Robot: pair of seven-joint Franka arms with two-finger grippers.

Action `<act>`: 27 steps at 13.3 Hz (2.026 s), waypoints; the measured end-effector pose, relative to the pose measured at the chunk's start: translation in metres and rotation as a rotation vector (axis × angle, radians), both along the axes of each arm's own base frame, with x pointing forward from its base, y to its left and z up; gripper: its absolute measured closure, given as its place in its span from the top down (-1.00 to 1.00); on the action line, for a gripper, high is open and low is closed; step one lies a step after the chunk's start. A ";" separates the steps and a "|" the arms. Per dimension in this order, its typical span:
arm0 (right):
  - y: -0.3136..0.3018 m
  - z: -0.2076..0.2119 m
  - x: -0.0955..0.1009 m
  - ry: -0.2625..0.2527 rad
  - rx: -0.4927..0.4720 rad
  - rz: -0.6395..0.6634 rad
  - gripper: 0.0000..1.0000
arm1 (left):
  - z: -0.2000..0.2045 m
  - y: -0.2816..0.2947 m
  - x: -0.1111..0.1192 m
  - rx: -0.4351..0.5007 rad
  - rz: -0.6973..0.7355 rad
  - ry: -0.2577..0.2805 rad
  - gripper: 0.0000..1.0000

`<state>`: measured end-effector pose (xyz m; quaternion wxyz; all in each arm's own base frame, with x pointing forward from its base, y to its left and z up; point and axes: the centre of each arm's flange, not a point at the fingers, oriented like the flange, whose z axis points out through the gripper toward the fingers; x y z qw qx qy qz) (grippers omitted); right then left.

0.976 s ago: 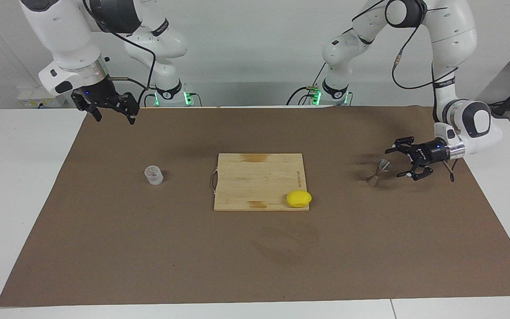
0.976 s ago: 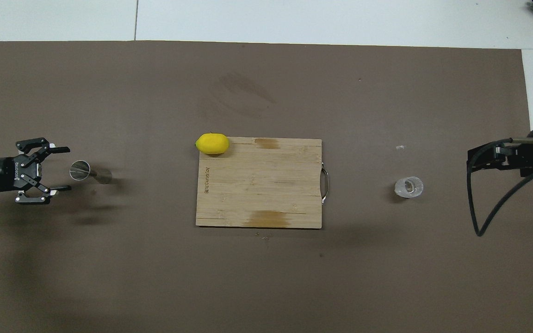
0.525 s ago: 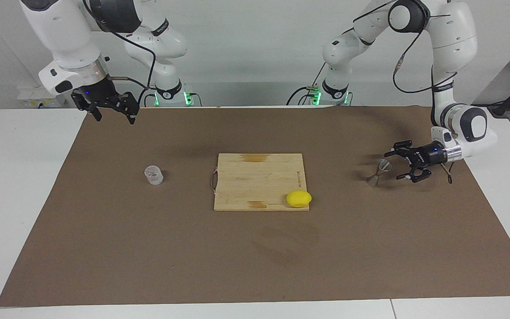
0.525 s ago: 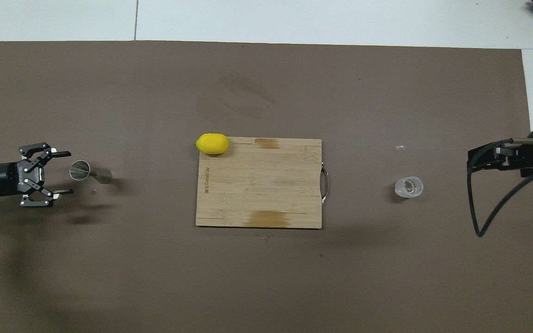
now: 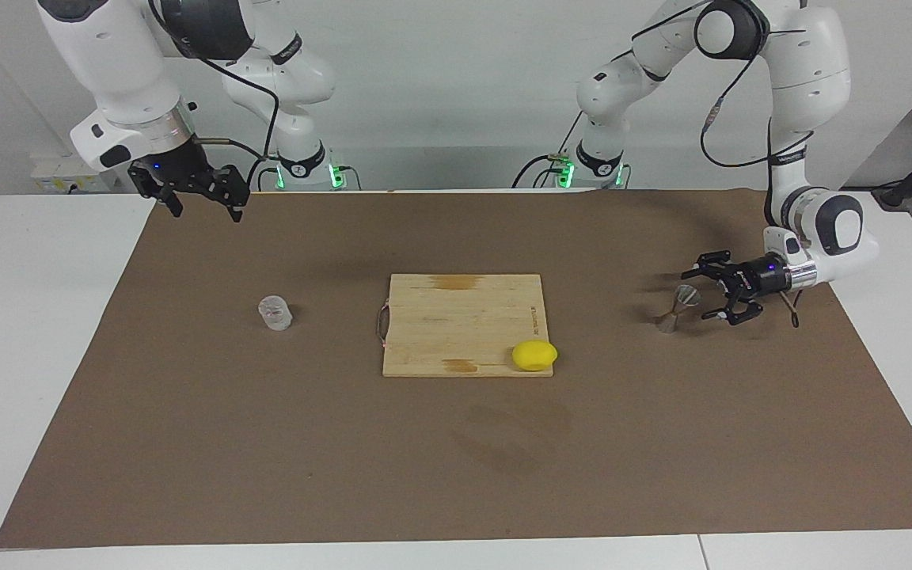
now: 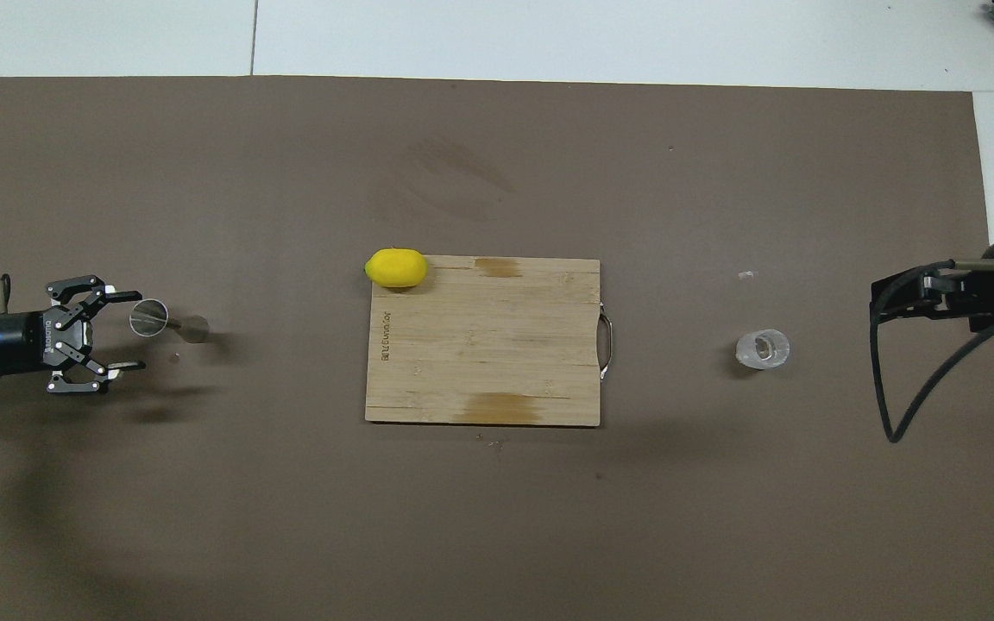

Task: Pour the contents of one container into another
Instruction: 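Open the left gripper around the metal cup, then close the left gripper on the metal cup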

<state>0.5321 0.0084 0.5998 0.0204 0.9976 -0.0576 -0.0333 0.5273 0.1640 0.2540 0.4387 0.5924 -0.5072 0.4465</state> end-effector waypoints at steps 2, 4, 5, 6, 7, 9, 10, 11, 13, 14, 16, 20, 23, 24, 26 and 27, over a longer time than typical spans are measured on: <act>0.000 0.000 0.000 0.000 0.000 0.000 1.00 | 0.001 -0.004 0.001 -0.004 -0.006 -0.002 1.00; 0.000 0.000 0.000 0.000 0.000 0.000 1.00 | 0.001 -0.006 0.002 -0.012 -0.011 -0.004 1.00; 0.000 0.000 0.000 0.000 0.000 0.000 1.00 | 0.002 -0.007 0.002 -0.017 -0.012 -0.005 1.00; 0.000 0.000 0.000 0.000 0.000 0.000 1.00 | 0.002 -0.008 0.002 -0.021 -0.013 -0.006 1.00; 0.000 0.000 0.000 0.000 0.000 0.000 1.00 | 0.003 -0.008 0.002 -0.025 -0.011 -0.008 1.00; 0.000 0.000 0.000 0.000 0.000 0.000 1.00 | 0.005 -0.009 0.003 -0.035 -0.007 -0.013 1.00; 0.000 0.000 0.000 0.000 0.000 0.000 1.00 | 0.006 -0.009 0.004 -0.041 -0.003 -0.016 1.00; 0.000 0.000 0.000 0.000 0.000 0.000 1.00 | 0.007 -0.012 0.006 -0.049 -0.001 -0.019 1.00; 0.000 0.000 0.000 0.000 0.000 0.000 1.00 | 0.008 -0.017 0.008 -0.059 -0.002 -0.024 1.00; 0.000 0.000 0.000 0.000 0.000 0.000 1.00 | 0.008 -0.020 0.010 -0.061 -0.005 -0.025 1.00; 0.000 0.000 0.000 0.001 0.000 0.000 1.00 | 0.009 -0.025 0.011 -0.064 -0.012 -0.026 1.00; 0.000 0.000 0.000 0.001 0.000 0.000 1.00 | 0.009 -0.028 0.012 -0.065 -0.013 -0.027 0.94; 0.000 0.000 0.000 0.001 0.000 0.000 1.00 | 0.009 -0.026 0.012 -0.064 -0.011 -0.027 0.62; 0.000 0.000 0.000 0.001 0.000 0.000 1.00 | 0.009 -0.026 0.012 -0.063 -0.010 -0.027 0.39; 0.000 -0.001 -0.001 0.002 0.000 -0.001 1.00 | 0.009 -0.024 0.012 -0.062 -0.008 -0.027 0.17; 0.000 -0.001 -0.001 0.003 0.000 -0.001 1.00 | 0.009 -0.024 0.012 -0.061 -0.007 -0.028 0.01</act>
